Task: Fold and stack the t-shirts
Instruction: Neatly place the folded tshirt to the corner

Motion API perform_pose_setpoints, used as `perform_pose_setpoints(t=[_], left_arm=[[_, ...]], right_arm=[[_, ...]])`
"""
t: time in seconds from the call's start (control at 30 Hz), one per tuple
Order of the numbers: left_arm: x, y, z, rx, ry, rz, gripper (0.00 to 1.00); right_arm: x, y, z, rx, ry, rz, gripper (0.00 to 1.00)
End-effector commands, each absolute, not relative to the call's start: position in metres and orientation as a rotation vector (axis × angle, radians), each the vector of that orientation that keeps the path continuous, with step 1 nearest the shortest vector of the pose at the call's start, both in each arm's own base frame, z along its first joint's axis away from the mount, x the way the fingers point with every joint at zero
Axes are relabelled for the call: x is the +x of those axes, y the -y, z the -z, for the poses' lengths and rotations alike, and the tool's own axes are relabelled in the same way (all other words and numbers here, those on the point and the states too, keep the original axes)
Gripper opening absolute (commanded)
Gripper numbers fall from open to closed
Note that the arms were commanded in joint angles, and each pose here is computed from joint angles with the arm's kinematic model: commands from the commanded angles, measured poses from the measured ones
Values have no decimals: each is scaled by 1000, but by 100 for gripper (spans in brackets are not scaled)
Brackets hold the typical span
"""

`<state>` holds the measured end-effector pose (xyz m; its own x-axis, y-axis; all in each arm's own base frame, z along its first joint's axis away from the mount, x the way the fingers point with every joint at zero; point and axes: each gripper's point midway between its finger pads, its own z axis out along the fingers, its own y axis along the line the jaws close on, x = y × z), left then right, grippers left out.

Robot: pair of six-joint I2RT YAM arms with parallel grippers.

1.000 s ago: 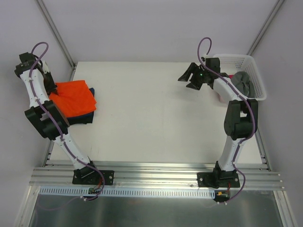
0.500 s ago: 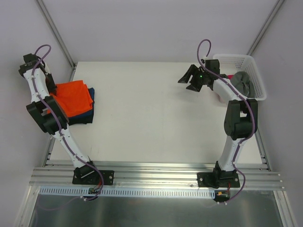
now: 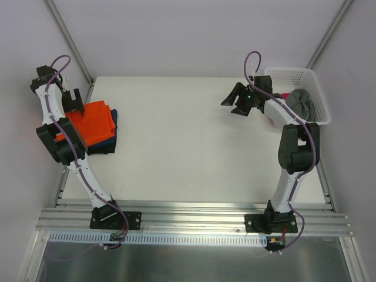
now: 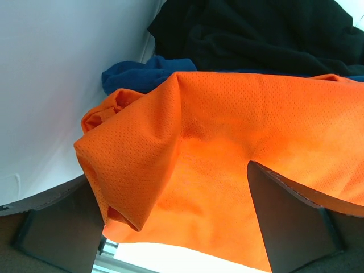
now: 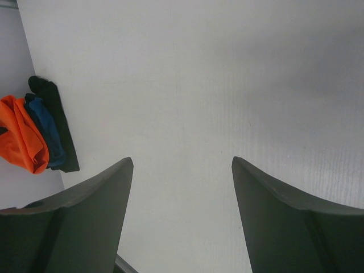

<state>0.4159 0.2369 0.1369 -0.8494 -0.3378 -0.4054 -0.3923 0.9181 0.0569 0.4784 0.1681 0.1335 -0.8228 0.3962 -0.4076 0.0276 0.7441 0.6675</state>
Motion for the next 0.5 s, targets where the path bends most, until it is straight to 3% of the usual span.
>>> perform_pose_setpoints(t=[0.0, 0.2, 0.47], left_arm=[[420, -250, -196, -533, -2532, -333, 99], [444, -223, -246, -430, -2399, -333, 99], [482, -167, -233, -238, -2437, -392, 99]], right_arm=[[480, -171, -172, 242, -2307, -903, 75], [479, -169, -176, 245, -2304, -884, 75], [477, -173, -184, 226, -2300, -872, 75]])
